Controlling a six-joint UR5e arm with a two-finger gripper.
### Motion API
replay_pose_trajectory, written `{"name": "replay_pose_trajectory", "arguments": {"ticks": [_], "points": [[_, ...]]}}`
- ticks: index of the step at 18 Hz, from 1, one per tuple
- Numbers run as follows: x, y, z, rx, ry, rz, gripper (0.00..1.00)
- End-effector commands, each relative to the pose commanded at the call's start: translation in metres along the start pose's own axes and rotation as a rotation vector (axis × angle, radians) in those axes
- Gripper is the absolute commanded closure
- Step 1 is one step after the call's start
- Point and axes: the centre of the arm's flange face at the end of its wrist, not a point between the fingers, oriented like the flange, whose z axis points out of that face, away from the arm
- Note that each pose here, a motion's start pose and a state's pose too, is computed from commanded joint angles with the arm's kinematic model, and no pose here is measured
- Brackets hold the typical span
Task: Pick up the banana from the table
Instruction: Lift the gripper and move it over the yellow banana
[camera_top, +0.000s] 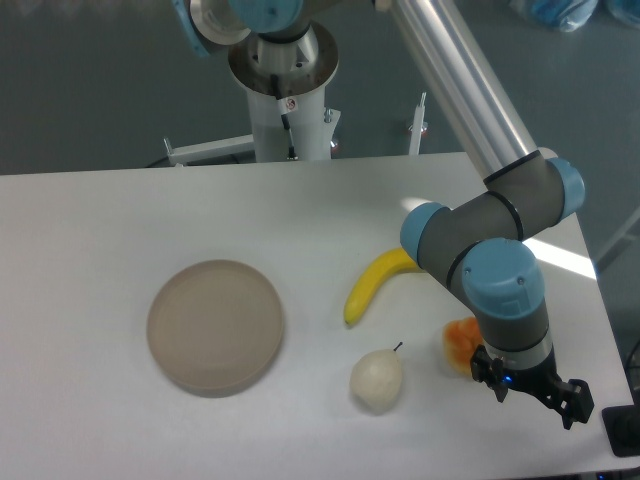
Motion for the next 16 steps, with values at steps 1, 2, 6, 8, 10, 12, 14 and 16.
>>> {"name": "replay_pose_trajectory", "arguments": {"ticks": [1,2,6,8,10,12,14,16], "points": [[-0.001,0.000,-0.001,0.001,-0.003,-0.002,0.00],[0.000,0.000,-0.001,0.001,-0.001,0.001,0.00],[0.000,0.002,-0.009,0.000,-0.007,0.000,0.00],[0.002,0.005,-0.012,-0.003,-0.003,0.001,0.00],[0.005,0.007,-0.016,-0.006,0.001,0.001,0.00],[0.011,0.017,-0.024,-0.015,0.016,-0.002,0.00],[0.019,0.031,-0.041,-0.037,0.059,0.000,0.00],[0.026,0.051,-0.055,-0.069,0.118,-0.006,0.00]]}}
